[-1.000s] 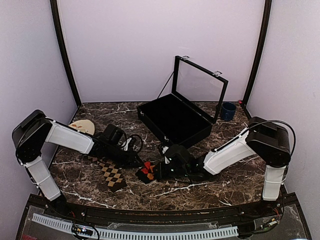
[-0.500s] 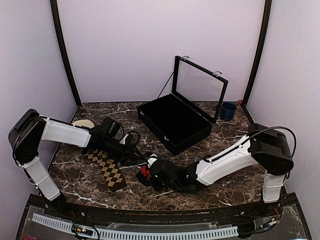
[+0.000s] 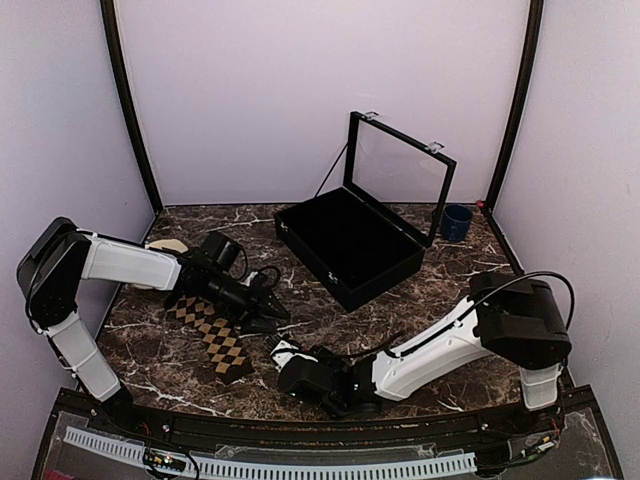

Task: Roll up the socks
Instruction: Roll the sock at the center of the board.

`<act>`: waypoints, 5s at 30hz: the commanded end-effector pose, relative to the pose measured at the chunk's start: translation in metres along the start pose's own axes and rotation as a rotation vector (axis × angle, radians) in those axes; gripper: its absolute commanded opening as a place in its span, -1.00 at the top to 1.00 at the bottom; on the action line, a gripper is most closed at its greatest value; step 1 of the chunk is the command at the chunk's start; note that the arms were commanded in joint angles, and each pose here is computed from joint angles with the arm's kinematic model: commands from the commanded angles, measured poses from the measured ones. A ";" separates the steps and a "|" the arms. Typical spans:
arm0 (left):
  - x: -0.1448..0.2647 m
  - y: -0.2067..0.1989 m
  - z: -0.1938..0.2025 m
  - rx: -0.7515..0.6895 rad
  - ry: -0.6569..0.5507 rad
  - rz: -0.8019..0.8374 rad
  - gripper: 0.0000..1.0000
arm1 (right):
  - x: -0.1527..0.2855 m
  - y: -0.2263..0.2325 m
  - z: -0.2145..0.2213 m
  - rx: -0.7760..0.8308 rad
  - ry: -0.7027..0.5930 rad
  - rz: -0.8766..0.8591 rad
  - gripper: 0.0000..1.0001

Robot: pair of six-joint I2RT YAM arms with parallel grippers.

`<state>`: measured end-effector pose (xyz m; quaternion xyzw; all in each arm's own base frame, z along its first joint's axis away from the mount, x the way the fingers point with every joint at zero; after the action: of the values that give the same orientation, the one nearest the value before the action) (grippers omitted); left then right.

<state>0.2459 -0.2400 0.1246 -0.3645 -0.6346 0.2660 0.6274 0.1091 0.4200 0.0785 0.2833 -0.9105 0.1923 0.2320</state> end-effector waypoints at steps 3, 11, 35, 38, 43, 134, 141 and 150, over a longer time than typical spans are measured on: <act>0.000 -0.011 0.010 0.018 0.075 0.027 -0.07 | -0.004 0.011 0.020 0.192 0.022 0.081 1.00; -0.015 -0.012 0.028 0.020 0.163 0.005 -0.10 | -0.005 0.016 0.031 0.255 0.021 0.110 1.00; -0.039 0.001 0.023 0.054 0.229 -0.114 -0.12 | 0.005 0.017 0.033 0.287 -0.001 0.077 1.00; -0.044 0.003 0.025 0.058 0.253 -0.120 -0.06 | 0.006 0.017 0.033 0.284 -0.006 0.077 1.00; -0.050 0.005 0.026 0.058 0.268 -0.136 0.13 | 0.007 0.019 0.032 0.287 -0.014 0.070 1.00; -0.063 0.045 0.030 -0.375 -0.164 -0.089 1.00 | -0.012 -0.086 -0.002 -1.075 0.257 -0.518 0.11; -0.065 0.047 0.035 -0.403 -0.182 -0.074 1.00 | -0.020 -0.081 0.004 -1.097 0.285 -0.515 0.12; -0.068 0.048 0.042 -0.437 -0.173 -0.053 1.00 | -0.024 -0.091 0.000 -1.133 0.251 -0.502 0.11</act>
<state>0.2183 -0.2715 0.0664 -0.4747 -0.7377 0.1632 0.4515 0.1727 0.3580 0.0786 0.2910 -0.7454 -0.3279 0.5021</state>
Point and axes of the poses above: each gripper's point midway between its finger pads, its own x axis back along the fingers, its own y axis along the line the jaws close on, z = x × y, the point moved 8 cm from there along x, back along the fingers, and after that the axes turned 15 degrees about -x, right-handed, at the moved point
